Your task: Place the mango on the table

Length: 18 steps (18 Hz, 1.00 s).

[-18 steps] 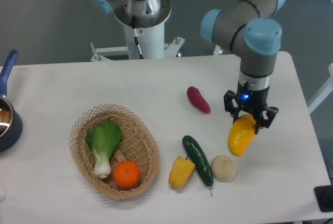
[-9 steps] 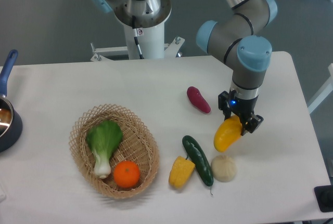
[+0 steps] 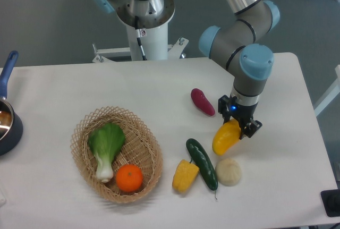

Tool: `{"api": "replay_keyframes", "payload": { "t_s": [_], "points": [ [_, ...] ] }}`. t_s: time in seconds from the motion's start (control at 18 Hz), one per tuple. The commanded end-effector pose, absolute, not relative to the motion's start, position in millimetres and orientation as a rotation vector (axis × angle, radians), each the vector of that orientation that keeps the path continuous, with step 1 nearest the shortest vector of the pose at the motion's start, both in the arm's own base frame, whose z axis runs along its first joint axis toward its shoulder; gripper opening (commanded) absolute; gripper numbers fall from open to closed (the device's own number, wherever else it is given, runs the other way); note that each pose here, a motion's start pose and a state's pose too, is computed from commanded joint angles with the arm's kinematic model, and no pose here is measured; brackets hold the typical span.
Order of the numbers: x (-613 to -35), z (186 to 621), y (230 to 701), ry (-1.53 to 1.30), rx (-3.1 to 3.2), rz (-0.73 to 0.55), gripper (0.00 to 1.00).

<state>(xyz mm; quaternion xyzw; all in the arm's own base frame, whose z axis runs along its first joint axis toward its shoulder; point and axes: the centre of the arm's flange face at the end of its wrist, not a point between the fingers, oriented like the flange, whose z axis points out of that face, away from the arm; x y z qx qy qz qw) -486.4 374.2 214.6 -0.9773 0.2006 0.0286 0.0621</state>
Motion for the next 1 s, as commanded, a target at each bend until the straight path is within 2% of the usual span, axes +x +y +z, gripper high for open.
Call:
{"api": "replay_keyframes", "payload": {
  "t_s": [0.11,0.22,0.28,0.33,0.39,0.44,0.5,0.83,0.89,1.0],
  "points": [
    [-485.8,214.6,375.0,0.606,-2.954,0.086,0.34],
    [-483.5,210.2,375.0,0.608,-2.956,0.073,0.39],
    [-482.3,210.2,376.4,0.613,-2.955,0.072,0.45],
    [-482.3,210.2,376.4,0.613,-2.955,0.072,0.58],
    [-482.3,209.9,377.4,0.615,-2.955,0.072,0.64],
    [-482.7,210.6,377.8,0.615,-2.953,0.074,0.87],
    [-483.2,211.2,377.8,0.615,-2.954,0.076,0.97],
    [-488.1,234.4,382.2,0.564,-2.948,0.139,1.00],
    [-492.4,245.6,383.2,0.558,-2.942,0.172,1.00],
    [-511.5,297.0,392.9,0.555,-2.896,0.318,1.00]
  ]
}}
